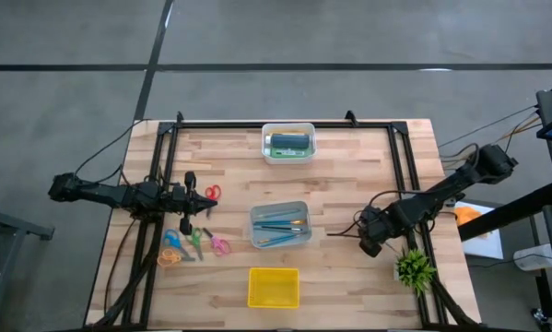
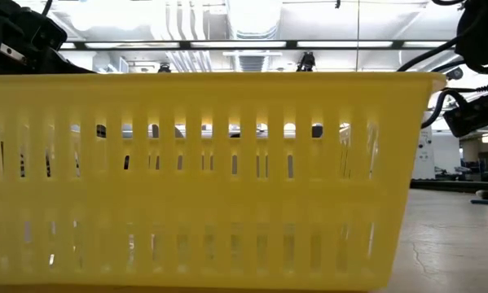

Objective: Pick & Place Paint Supplies
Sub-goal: Put the blue paint brush into the gray bin

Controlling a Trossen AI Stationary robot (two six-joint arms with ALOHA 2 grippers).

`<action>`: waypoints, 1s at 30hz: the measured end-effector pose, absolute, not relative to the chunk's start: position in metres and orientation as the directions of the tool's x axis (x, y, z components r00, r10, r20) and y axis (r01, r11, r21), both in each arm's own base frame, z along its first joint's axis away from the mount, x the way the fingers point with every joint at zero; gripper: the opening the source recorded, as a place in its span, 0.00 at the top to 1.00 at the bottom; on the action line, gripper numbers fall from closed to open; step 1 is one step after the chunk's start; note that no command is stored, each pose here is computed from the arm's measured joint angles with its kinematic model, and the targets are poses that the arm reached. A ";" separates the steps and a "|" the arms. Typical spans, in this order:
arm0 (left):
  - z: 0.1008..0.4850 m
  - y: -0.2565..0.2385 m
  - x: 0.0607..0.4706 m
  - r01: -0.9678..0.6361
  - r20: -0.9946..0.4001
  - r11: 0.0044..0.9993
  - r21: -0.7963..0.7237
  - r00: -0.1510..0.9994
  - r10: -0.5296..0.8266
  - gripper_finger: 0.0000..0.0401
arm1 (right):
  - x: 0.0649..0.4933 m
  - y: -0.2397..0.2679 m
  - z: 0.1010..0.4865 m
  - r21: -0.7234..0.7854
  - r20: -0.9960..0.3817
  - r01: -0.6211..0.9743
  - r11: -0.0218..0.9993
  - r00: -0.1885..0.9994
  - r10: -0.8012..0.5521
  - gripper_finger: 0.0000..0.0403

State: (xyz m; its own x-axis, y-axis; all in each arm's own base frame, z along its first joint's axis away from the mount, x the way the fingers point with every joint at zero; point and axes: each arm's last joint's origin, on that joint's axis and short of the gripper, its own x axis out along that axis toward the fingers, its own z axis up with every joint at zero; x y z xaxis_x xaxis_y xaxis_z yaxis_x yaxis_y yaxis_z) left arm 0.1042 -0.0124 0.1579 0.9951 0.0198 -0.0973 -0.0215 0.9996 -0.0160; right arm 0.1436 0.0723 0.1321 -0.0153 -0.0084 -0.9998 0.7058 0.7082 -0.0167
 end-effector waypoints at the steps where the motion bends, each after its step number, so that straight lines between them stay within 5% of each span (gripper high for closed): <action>1: 0.158 -0.012 0.104 -0.022 -0.097 1.000 -0.016 0.995 0.020 1.00 | 0.144 0.073 0.133 -0.017 -1.000 0.706 0.708 -0.015 -0.009 0.97; 13: 0.158 -0.012 0.104 -0.021 -0.097 1.000 -0.016 0.995 0.020 1.00 | 0.154 0.075 0.151 -0.043 -0.998 0.663 0.748 0.012 -0.068 0.97; 30: 0.158 -0.012 0.104 -0.021 -0.097 1.000 -0.016 0.995 0.020 1.00 | 0.197 0.088 0.218 -0.004 -0.917 0.486 0.874 0.347 -0.198 0.97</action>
State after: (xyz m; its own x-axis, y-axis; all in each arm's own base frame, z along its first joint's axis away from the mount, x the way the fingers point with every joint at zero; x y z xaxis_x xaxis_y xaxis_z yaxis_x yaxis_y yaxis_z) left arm 0.1041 -0.0125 0.1579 0.9951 0.0195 -0.0971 -0.0212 0.9996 -0.0161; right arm 0.1971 0.0883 0.2175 0.3472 -0.1977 -0.9167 0.4861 0.8739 -0.0044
